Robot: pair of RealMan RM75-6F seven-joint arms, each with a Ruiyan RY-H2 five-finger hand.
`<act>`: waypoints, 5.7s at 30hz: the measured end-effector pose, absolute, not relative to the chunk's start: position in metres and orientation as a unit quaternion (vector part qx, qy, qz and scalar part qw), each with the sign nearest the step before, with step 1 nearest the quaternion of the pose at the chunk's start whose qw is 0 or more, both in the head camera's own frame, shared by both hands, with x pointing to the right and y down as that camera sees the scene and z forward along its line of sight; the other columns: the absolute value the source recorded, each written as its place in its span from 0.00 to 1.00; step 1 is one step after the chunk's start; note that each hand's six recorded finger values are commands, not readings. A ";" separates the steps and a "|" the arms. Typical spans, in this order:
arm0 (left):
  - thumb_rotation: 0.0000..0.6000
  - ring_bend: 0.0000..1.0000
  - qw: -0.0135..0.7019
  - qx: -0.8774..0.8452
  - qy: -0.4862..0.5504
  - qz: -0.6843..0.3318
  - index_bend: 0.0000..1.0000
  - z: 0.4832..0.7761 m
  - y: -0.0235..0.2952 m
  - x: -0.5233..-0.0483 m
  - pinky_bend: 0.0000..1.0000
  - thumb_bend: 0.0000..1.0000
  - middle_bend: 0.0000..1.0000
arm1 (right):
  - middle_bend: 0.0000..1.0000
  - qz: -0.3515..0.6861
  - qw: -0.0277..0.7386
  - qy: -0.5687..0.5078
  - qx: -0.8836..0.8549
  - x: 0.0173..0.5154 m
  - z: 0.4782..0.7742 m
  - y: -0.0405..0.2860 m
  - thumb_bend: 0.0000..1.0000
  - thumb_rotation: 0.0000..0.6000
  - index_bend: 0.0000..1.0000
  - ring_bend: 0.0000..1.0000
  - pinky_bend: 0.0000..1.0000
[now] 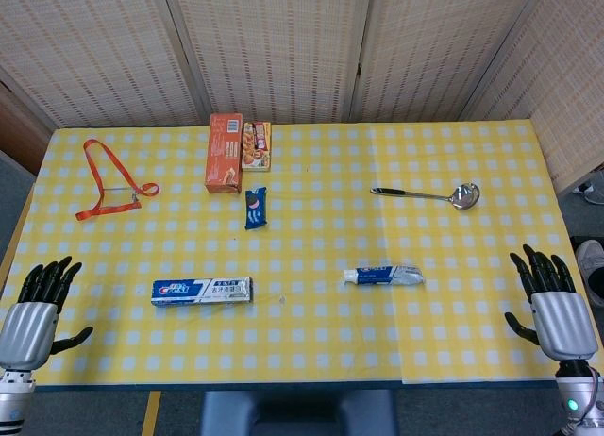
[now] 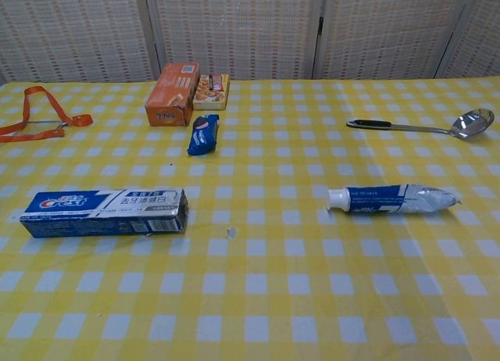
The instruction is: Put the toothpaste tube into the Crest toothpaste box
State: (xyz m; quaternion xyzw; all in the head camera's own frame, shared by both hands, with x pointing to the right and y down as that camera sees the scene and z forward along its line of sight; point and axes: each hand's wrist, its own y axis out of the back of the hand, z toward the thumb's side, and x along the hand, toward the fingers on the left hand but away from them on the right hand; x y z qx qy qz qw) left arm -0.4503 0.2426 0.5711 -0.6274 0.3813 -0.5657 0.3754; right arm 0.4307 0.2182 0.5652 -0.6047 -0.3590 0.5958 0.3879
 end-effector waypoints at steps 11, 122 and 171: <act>1.00 0.15 0.360 -0.667 0.376 -0.533 0.16 0.590 0.249 -0.420 0.21 0.13 0.24 | 0.00 0.587 0.390 -0.370 -0.605 0.433 0.553 0.221 0.27 1.00 0.00 0.00 0.00; 1.00 0.51 0.306 -0.708 0.382 -0.510 0.57 0.615 0.187 -0.380 0.45 0.32 0.62 | 0.30 0.632 0.387 -0.088 -0.666 0.273 0.732 0.146 0.27 1.00 0.39 0.25 0.17; 1.00 0.51 0.312 -0.703 0.367 -0.524 0.58 0.622 0.187 -0.370 0.45 0.32 0.62 | 0.69 0.481 0.413 -0.238 -0.736 0.245 0.627 0.100 0.44 1.00 0.72 0.66 0.90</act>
